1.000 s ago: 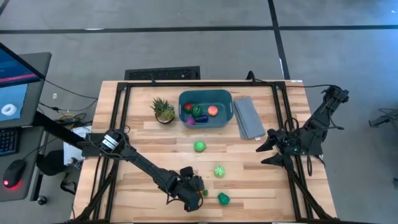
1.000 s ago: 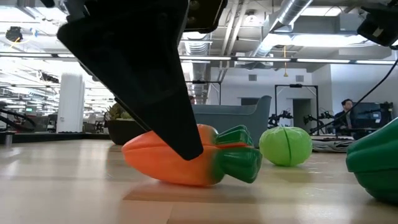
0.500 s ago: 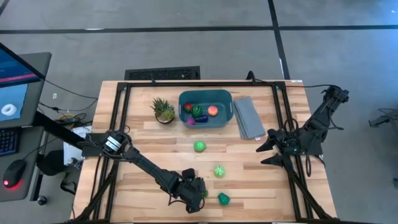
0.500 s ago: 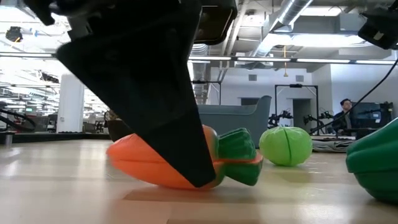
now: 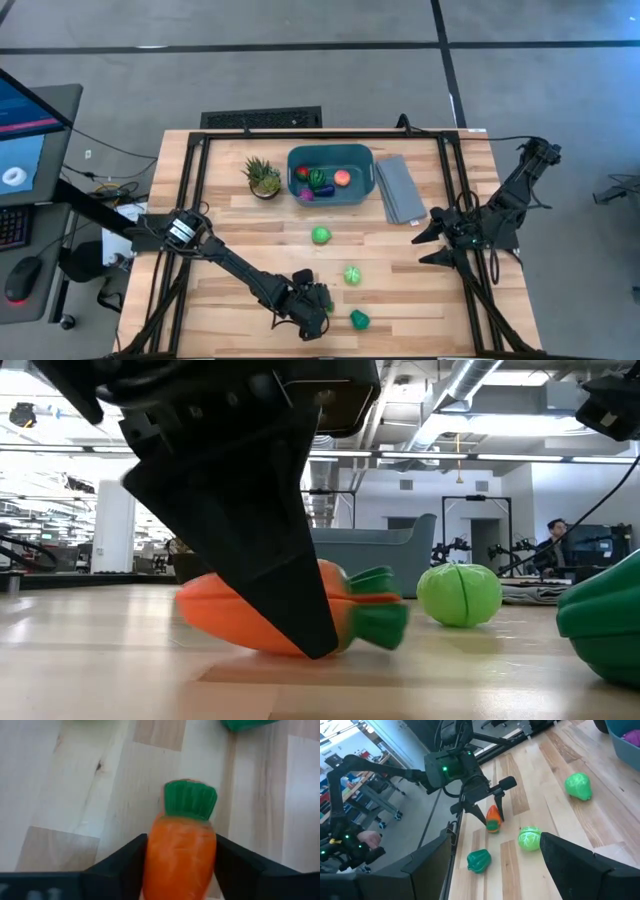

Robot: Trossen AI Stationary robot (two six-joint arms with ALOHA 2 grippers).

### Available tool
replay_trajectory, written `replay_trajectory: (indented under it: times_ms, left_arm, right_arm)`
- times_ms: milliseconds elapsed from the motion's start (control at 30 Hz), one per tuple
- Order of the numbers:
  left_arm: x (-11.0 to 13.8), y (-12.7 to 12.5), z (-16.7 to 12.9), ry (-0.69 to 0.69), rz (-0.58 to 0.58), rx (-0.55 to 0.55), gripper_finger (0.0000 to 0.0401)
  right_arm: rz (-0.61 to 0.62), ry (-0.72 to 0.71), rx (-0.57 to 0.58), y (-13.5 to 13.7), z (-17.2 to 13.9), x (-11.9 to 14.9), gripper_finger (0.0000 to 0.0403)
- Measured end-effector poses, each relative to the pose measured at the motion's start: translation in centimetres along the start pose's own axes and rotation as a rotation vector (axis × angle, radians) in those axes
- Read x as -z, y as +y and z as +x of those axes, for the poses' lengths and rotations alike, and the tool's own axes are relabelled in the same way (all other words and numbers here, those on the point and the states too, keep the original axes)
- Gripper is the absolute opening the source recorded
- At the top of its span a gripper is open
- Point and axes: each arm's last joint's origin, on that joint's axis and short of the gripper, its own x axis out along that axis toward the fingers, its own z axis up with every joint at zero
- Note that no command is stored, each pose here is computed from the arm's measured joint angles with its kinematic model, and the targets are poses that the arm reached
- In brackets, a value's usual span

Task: Pick and placing Produce into tupperware
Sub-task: Put the carrot into the blue bin

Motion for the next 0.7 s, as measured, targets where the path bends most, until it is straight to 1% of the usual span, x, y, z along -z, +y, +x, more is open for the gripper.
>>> replay_trajectory:
  times_ms: [67,133,233,400,467,700]
  left_arm:
    - [0.0,0.0,0.0,0.000,-0.001,0.001,0.0172]
    - [0.0,0.0,0.0,0.000,-0.001,0.002,0.0159]
    - [0.0,0.0,0.0,-0.001,-0.011,0.003,0.0159]
    - [-0.1,-0.1,0.0,0.000,-0.022,0.000,0.0194]
    - [-0.3,-0.2,-0.2,0.011,-0.019,-0.009,0.0197]
    - [-1.7,-0.4,-1.2,-0.010,0.020,-0.071,0.0159]
  right_arm:
    - [0.000,0.000,0.000,0.0,0.0,0.0,0.0329]
    - [0.000,0.000,0.000,0.0,0.0,0.0,0.0329]
    - [-0.001,0.001,0.001,0.0,0.0,0.0,0.0329]
    - [-0.003,0.004,0.004,0.0,0.0,0.0,0.0329]
    - [-0.004,0.005,0.004,0.0,0.0,0.1,0.0329]
    - [-0.004,0.005,0.004,0.0,0.0,0.1,0.0329]
